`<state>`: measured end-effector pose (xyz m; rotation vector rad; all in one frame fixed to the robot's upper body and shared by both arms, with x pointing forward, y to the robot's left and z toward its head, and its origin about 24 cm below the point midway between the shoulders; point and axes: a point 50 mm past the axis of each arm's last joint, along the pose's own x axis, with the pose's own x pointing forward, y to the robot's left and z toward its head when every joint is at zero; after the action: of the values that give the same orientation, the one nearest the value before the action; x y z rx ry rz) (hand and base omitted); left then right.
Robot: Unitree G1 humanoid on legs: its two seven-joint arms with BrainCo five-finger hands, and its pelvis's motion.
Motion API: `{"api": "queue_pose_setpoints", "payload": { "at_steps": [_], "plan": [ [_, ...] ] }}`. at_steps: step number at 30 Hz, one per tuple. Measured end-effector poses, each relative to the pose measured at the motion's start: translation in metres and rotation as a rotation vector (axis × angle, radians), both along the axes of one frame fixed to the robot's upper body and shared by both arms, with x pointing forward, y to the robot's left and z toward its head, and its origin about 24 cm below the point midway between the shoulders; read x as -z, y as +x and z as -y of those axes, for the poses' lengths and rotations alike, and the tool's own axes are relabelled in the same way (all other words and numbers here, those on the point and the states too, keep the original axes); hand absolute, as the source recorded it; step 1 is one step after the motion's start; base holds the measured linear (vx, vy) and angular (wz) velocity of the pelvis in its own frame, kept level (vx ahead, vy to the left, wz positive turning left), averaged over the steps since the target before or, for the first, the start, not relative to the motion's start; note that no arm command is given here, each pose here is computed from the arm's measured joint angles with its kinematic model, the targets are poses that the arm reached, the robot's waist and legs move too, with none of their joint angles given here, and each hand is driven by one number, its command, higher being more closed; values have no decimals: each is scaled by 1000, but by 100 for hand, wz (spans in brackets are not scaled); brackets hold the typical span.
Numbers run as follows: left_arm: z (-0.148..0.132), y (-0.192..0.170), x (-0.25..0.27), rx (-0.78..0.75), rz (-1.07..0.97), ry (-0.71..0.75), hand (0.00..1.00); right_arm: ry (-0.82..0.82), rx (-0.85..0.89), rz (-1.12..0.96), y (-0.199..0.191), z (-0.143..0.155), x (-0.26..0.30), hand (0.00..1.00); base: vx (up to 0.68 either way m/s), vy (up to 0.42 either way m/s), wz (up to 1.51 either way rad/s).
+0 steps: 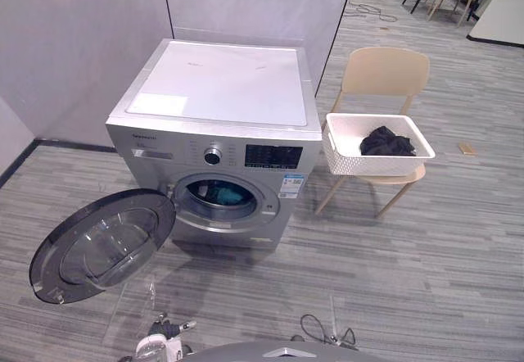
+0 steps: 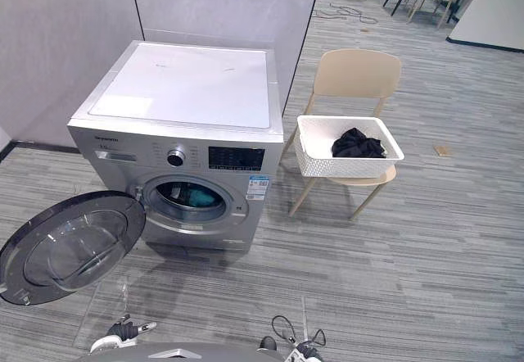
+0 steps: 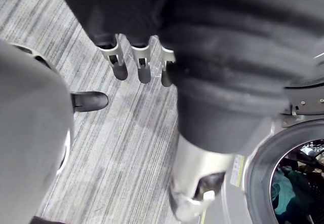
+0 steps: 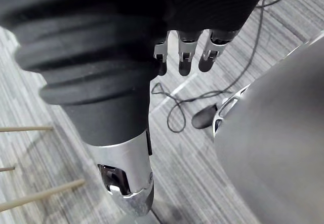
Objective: Pick up the laundry basket with both hands and put the clothes into the washing machine.
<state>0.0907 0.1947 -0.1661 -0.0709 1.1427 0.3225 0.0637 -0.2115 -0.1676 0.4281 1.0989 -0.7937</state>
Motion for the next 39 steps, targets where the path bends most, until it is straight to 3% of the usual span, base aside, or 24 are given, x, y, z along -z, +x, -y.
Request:
{"api": "queue_pose_setpoints", "payload": {
  "at_steps": [5,8,11,17,20,25,30,34,39],
  "plan": [
    [-7,-6,0,0,-18,29,0,-8,41,69,13,3,-5,0,14,2,-27],
    [-24,-5,-3,7,-23,86,0,-42,-40,223,49,-3,-19,0,3,13,-140],
    [-32,-7,-4,-14,-30,106,0,-68,-86,263,58,0,-24,0,-42,-43,-155],
    [-20,31,-17,54,129,131,0,-46,2,29,-6,12,-4,0,-51,-32,-68],
    [-3,48,-22,8,211,74,0,-27,62,-72,-38,14,0,0,5,-124,0],
    [9,28,-13,-43,159,4,0,-45,11,-83,-39,20,-1,0,171,-212,-40],
    [15,27,-13,2,166,-4,0,-144,-100,55,23,47,-17,0,284,-88,-76],
    [10,25,-14,1,185,-4,0,-153,-215,169,75,28,-27,0,264,21,-42],
    [1,20,-13,-95,176,12,0,-115,-375,225,97,-8,-29,0,287,113,-46]
  ]
}}
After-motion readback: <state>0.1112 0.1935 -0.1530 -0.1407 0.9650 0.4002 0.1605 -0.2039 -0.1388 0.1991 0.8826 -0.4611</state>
